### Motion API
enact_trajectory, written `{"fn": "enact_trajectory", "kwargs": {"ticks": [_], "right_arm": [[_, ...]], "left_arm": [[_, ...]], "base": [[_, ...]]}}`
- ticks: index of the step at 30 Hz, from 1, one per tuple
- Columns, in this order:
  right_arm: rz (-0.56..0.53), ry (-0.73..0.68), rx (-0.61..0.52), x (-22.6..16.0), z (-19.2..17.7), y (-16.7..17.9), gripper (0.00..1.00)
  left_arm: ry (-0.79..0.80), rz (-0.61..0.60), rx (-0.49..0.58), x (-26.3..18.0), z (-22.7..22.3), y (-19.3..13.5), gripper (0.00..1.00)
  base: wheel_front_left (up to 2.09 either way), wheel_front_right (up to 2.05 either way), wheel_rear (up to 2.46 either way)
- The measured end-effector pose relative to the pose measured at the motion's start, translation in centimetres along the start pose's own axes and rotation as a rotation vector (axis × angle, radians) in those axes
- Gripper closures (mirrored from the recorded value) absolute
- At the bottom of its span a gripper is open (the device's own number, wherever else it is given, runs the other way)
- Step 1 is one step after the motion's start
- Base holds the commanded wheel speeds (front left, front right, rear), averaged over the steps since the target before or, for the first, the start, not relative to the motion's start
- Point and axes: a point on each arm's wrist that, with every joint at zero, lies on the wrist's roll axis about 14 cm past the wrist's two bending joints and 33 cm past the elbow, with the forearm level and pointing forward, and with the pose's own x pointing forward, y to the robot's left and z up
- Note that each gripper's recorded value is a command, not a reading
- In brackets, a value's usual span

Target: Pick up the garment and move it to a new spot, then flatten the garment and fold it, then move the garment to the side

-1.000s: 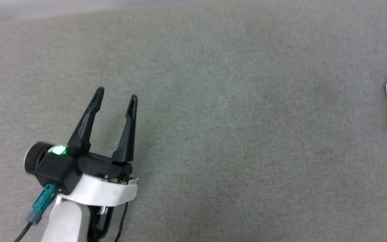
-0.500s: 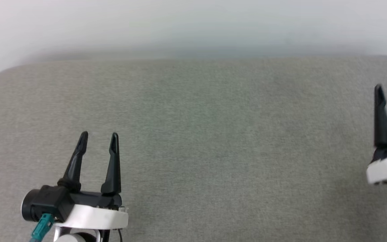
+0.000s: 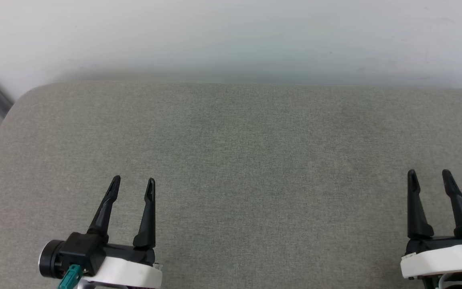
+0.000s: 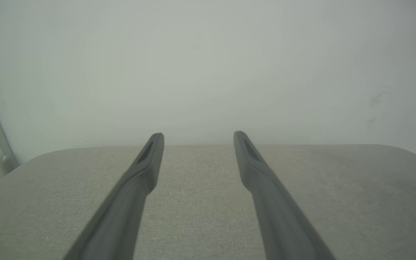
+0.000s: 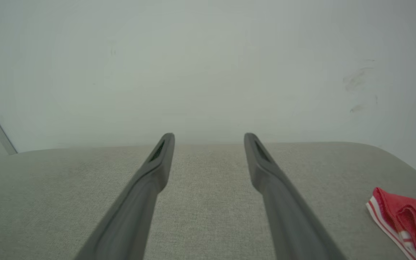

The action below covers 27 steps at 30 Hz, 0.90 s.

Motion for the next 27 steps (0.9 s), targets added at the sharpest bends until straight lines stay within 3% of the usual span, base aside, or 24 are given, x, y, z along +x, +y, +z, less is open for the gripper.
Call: {"fn": "enact_trajectory", "kwargs": {"ticks": [19,20,27], "right_arm": [[0.024,0.006,0.007,-0.3,-0.8,1.1,0.0],[0.026,0.007,0.008,-0.2,-0.8,1.1,1.0],[0.011,0.072,0.053,-1.1,-2.7,0.9,1.0]], "left_arm": [[0.022,0.014,0.002,-0.2,-0.7,0.3,0.0],[0.018,0.02,-0.004,-0.2,-0.6,0.5,1.0],[0.082,0.038,-0.054,-1.2,-2.5,0.6,1.0]], "base": [[0.0,0.0,0.0],[0.0,0.0,0.0],[0.0,0.0,0.0]]}}
